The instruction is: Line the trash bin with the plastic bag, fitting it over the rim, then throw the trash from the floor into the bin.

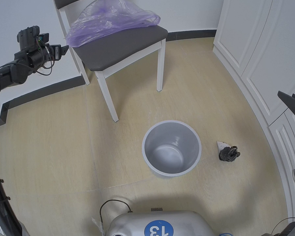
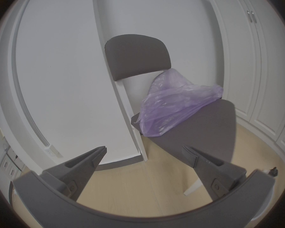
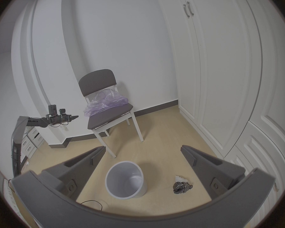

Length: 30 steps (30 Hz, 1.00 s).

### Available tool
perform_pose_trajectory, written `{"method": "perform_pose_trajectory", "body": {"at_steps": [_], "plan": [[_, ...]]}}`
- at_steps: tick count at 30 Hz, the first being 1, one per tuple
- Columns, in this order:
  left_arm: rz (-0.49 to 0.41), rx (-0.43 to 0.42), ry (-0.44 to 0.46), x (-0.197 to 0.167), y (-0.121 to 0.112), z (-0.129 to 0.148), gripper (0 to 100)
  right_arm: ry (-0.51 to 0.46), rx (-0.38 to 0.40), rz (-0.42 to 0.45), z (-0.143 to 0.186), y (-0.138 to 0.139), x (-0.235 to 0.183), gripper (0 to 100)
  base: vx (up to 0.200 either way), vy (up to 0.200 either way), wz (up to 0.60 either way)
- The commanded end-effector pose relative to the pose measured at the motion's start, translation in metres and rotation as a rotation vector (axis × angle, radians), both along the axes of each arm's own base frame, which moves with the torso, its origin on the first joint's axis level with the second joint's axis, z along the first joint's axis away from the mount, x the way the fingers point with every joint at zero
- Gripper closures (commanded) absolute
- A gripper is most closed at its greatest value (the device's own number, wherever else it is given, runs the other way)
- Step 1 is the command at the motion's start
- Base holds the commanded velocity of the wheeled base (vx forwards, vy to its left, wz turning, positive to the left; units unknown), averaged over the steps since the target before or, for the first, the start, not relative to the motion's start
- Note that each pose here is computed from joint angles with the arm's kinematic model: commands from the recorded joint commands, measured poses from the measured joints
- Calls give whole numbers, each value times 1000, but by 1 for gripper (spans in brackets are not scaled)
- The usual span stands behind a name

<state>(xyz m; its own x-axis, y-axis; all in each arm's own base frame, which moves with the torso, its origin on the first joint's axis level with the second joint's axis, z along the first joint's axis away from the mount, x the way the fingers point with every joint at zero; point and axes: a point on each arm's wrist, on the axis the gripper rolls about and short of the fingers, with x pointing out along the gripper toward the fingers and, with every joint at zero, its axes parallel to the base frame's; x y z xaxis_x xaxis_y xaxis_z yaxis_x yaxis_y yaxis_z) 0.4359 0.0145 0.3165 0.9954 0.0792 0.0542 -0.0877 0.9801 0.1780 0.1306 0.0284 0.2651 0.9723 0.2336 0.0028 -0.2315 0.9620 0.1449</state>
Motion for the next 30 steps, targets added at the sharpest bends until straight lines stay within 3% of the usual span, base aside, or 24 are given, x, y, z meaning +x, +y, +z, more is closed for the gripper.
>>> {"method": "perform_pose_trajectory", "body": {"at_steps": [1,12,27,30], "plan": [[9,-18,18,25,4,-26,0,13,-3,7,-2,2,4,0,0,0,0],[3,-12,-148,5,4,12,0,-14,21,8,2,1,3,0,0,0,0],[12,2,-119,32,8,-23,0,-10,18,10,-1,2,3,0,40,0,0],[26,16,-65,41,14,-40,0,-10,18,10,-1,2,3,0,0,0,0]]}}
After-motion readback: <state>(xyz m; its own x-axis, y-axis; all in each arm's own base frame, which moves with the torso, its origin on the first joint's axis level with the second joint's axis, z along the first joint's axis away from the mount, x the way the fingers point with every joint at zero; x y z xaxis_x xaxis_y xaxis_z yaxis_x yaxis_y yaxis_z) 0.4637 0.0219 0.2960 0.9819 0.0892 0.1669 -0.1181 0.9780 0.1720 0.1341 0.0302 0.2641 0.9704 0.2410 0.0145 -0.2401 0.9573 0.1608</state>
